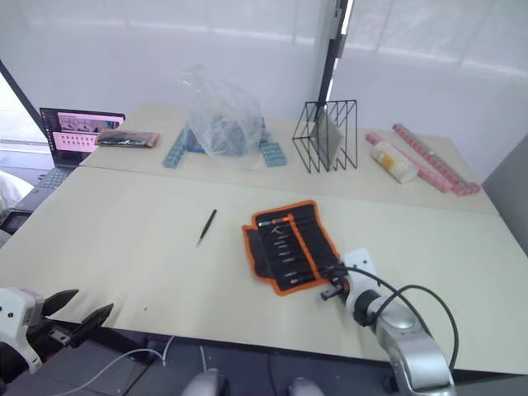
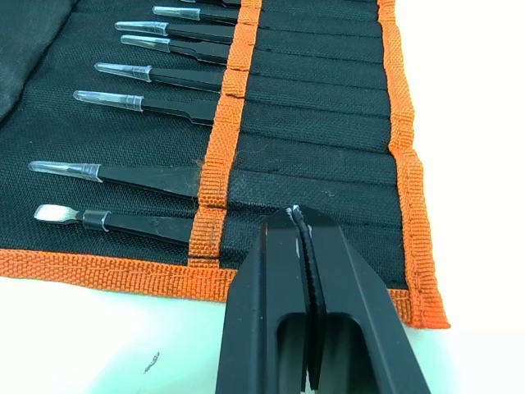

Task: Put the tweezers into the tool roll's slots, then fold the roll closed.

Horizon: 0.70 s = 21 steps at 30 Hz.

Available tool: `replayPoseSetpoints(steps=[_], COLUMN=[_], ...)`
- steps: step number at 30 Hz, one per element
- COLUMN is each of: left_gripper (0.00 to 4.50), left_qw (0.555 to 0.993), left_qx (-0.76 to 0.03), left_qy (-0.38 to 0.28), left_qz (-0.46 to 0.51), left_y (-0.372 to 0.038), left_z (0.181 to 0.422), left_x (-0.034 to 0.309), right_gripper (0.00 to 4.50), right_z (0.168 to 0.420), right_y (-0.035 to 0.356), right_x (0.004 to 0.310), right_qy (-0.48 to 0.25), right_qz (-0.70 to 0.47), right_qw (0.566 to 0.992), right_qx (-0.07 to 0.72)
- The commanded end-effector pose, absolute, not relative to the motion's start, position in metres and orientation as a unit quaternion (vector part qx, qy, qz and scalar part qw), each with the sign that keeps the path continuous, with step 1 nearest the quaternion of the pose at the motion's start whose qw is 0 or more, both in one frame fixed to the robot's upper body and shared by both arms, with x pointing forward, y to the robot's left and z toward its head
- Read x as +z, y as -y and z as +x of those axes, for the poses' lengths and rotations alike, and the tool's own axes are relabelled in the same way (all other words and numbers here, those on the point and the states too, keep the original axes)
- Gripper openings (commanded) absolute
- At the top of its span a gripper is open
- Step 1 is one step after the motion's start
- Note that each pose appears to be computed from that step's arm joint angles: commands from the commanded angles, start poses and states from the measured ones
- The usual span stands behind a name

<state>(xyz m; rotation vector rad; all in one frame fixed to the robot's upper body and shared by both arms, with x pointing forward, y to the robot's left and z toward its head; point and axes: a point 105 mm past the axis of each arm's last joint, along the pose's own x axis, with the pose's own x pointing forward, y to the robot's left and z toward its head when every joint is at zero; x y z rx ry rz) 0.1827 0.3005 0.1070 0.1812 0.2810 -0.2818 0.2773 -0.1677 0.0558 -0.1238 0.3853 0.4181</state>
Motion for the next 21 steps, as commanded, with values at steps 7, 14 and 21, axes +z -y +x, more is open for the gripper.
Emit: replayPoseSetpoints(steps=[7,14,21], left_gripper=[4.45,4.45,4.45], left_qw=[0.974,0.97,0.969], left_qx=[-0.155,-0.175,-0.195], left_qy=[-0.123,-0.122,-0.121], left_qz=[0.113,0.119,0.09], left_y=[-0.292,-0.271,-0.231], left_z=[0.195,0.227,0.28], left_x=[0.115,0.103,0.089], right_gripper=[0.0,0.0,0.0], right_z=[0.257,0.259,0.265], right_y=[0.176,0.175,0.171], right_x=[0.006,0.006,0.009], right_qy=[-0.295,-0.291,-0.283], right_qz=[-0.047,-0.045,-0.044], right_qw=[0.934,0.936,0.938], right_qx=[0.197,0.194,0.194])
